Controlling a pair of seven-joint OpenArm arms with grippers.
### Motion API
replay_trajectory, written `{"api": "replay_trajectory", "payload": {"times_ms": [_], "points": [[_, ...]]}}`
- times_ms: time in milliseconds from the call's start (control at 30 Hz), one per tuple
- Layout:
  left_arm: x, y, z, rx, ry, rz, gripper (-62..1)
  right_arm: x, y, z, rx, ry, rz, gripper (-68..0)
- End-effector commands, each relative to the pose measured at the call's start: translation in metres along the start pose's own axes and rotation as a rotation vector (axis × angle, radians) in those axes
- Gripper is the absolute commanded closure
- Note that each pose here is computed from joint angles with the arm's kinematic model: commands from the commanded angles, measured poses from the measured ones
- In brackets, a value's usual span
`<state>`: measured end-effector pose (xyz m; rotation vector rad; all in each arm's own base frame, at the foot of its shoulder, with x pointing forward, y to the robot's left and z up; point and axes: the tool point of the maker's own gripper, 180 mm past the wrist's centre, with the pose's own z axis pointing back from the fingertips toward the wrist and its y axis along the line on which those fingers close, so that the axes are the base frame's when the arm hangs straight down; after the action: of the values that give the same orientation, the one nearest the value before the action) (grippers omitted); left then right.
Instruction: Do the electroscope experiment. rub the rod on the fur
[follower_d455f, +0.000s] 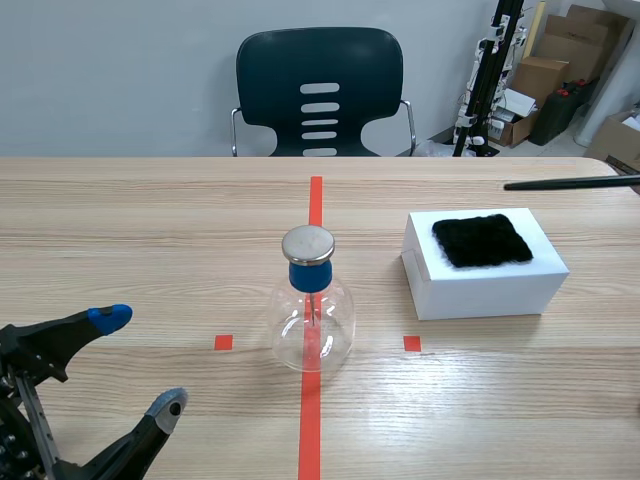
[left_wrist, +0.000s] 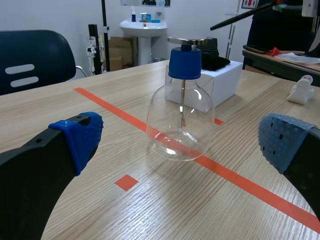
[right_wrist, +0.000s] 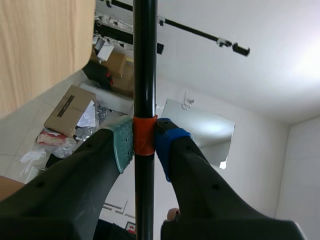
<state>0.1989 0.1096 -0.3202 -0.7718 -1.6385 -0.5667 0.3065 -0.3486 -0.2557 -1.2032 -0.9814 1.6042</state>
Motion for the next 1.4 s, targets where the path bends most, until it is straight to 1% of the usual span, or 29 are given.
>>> {"api": "replay_trajectory", "payload": {"times_ms": [0, 133, 367, 567, 633, 700, 800, 967, 1167, 1233, 1367], "points": [[0.01, 0.004, -0.003, -0.001, -0.036, -0.01, -62.3, -0.005, -0.011, -0.005, -0.03, 0.007, 0.021, -0.4], [0.01, 0.004, -0.003, -0.001, -0.036, -0.01, -62.3, 0.001, 0.0, -0.012, 0.001, -0.015, 0.031, -0.4], [0.01, 0.004, -0.003, -0.001, -0.036, -0.01, -62.3, 0.006, 0.017, -0.016, 0.059, -0.036, 0.06, -0.4], [0.01, 0.004, -0.003, -0.001, -0.036, -0.01, -62.3, 0.007, 0.023, -0.016, 0.08, -0.041, 0.075, -0.4], [0.01, 0.004, -0.003, -0.001, -0.036, -0.01, -62.3, 0.005, 0.023, -0.016, 0.081, -0.031, 0.078, -0.4], [0.01, 0.004, -0.003, -0.001, -0.036, -0.01, -62.3, 0.006, 0.022, -0.017, 0.077, -0.031, 0.073, -0.4], [0.01, 0.004, -0.003, -0.001, -0.036, -0.01, -62.3, 0.011, 0.022, -0.02, 0.069, -0.026, 0.049, -0.4], [0.01, 0.004, -0.003, -0.001, -0.036, -0.01, -62.3, 0.025, 0.024, -0.026, 0.064, -0.042, 0.04, -0.4], [0.01, 0.004, -0.003, -0.001, -0.036, -0.01, -62.3, 0.044, 0.025, -0.034, 0.055, -0.078, 0.022, -0.4], [0.01, 0.004, -0.003, -0.001, -0.036, -0.01, -62.3, 0.044, 0.025, -0.035, 0.056, -0.073, 0.023, -0.4], [0.01, 0.004, -0.003, -0.001, -0.036, -0.01, -62.3, 0.03, 0.027, -0.03, 0.071, -0.039, 0.035, -0.4]]}}
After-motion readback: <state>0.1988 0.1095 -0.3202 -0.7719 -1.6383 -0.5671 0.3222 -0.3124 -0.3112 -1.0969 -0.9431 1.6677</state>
